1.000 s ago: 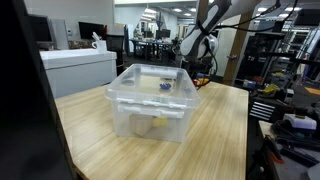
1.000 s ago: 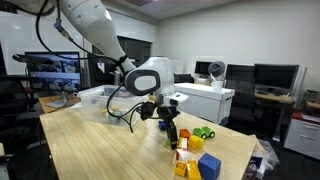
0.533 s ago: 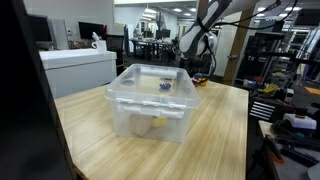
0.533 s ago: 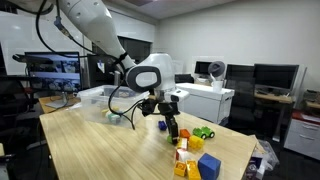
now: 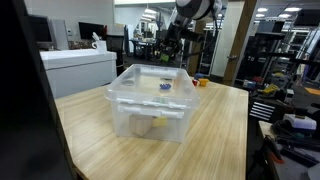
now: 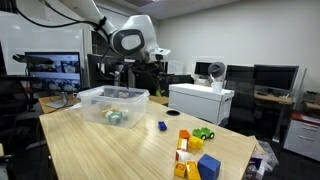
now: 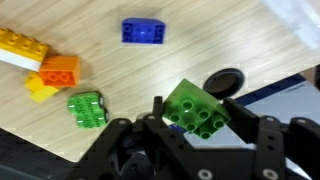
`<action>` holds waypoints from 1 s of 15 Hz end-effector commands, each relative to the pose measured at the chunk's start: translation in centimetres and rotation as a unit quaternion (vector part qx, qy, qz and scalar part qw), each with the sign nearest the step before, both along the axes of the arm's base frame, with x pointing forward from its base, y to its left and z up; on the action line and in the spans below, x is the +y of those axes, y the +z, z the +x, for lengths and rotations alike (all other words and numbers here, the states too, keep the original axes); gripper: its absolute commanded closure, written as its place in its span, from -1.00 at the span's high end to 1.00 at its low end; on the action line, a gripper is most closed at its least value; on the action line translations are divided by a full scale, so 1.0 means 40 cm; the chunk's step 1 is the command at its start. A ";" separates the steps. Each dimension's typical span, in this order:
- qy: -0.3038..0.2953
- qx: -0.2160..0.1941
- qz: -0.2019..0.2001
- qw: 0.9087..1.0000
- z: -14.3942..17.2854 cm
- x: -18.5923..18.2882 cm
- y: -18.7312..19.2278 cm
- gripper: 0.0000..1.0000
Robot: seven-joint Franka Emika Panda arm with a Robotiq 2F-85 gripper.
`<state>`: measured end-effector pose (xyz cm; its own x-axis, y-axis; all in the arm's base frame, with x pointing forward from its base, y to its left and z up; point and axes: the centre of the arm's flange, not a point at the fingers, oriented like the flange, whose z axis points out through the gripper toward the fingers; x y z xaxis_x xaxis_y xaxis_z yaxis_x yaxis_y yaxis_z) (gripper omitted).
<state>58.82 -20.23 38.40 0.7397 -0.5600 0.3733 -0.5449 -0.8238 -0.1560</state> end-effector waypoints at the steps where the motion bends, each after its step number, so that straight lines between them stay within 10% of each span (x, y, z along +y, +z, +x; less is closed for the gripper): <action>1: 0.092 -0.008 0.038 0.995 -0.094 0.212 0.067 -0.27; 4: 0.168 0.018 0.054 0.984 -0.148 0.361 0.042 -0.27; 5: 0.183 0.027 0.058 0.981 -0.163 0.387 0.032 0.73; 9: 0.183 0.046 0.052 0.981 -0.184 0.363 0.009 1.00; 15: 0.057 0.036 0.049 0.996 -0.202 0.076 0.010 1.00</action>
